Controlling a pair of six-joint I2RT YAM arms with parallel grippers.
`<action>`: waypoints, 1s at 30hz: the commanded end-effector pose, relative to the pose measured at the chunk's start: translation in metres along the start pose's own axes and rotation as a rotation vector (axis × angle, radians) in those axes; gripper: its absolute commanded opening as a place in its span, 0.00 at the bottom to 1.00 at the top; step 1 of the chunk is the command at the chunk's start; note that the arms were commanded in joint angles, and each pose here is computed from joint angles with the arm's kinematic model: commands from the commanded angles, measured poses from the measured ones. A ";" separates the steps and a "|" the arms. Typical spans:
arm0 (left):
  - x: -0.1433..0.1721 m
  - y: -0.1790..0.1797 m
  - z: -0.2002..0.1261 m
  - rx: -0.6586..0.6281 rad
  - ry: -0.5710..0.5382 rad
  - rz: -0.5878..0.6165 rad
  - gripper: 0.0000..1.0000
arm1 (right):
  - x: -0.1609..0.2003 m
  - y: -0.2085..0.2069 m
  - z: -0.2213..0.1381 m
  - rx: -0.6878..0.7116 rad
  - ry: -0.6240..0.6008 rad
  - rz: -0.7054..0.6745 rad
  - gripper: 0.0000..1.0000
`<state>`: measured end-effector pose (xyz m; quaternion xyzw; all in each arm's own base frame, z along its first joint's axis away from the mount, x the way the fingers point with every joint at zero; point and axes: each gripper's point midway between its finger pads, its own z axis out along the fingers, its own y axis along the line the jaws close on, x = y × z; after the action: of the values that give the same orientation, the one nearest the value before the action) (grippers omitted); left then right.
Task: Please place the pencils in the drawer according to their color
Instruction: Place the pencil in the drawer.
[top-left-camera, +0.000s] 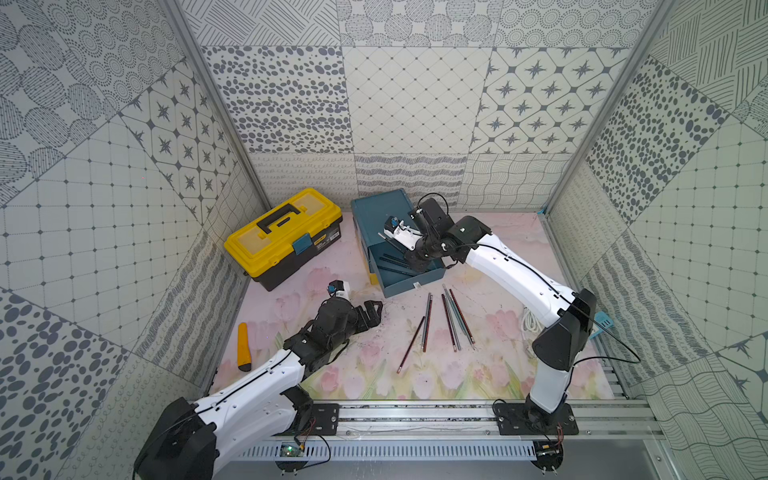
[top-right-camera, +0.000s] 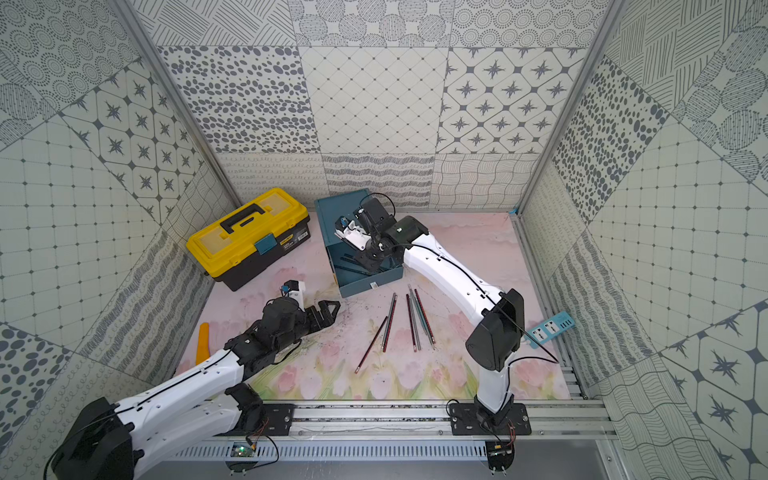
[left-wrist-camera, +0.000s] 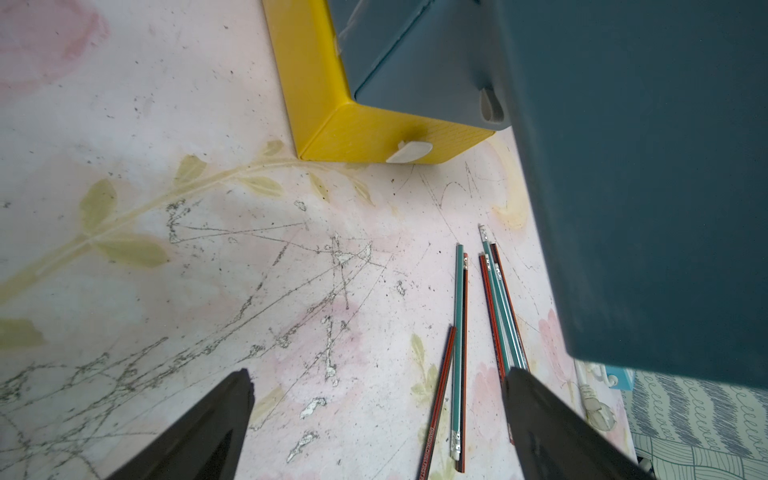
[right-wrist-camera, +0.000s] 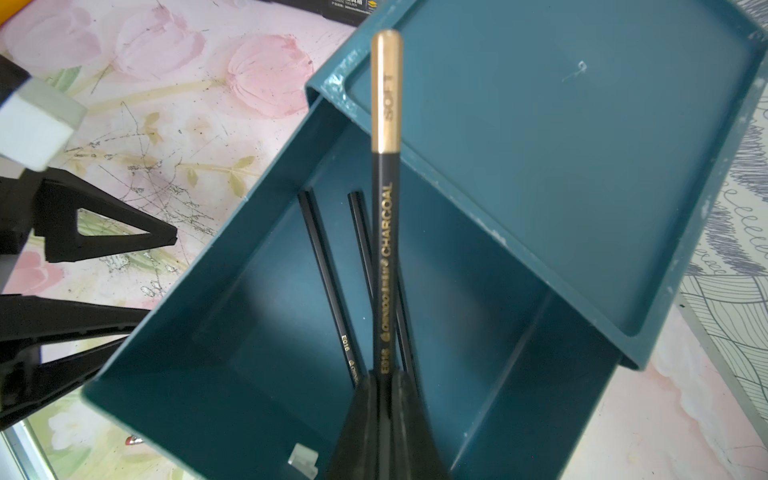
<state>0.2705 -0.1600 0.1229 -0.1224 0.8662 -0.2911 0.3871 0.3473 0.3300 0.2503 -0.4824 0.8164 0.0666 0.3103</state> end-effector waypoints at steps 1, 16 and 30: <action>-0.005 0.001 -0.002 -0.013 -0.020 0.027 0.99 | 0.001 -0.001 -0.004 0.022 -0.003 -0.020 0.06; -0.009 0.003 -0.005 -0.027 -0.035 0.032 0.99 | 0.003 -0.006 -0.004 0.065 0.007 -0.011 0.26; -0.011 0.002 -0.006 -0.022 -0.042 0.027 0.99 | -0.004 -0.045 -0.061 0.291 -0.133 0.271 0.36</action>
<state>0.2714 -0.1553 0.1284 -0.1252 0.8620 -0.2856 0.3997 0.3593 0.2984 0.2749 -0.3880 0.8463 0.0110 0.3650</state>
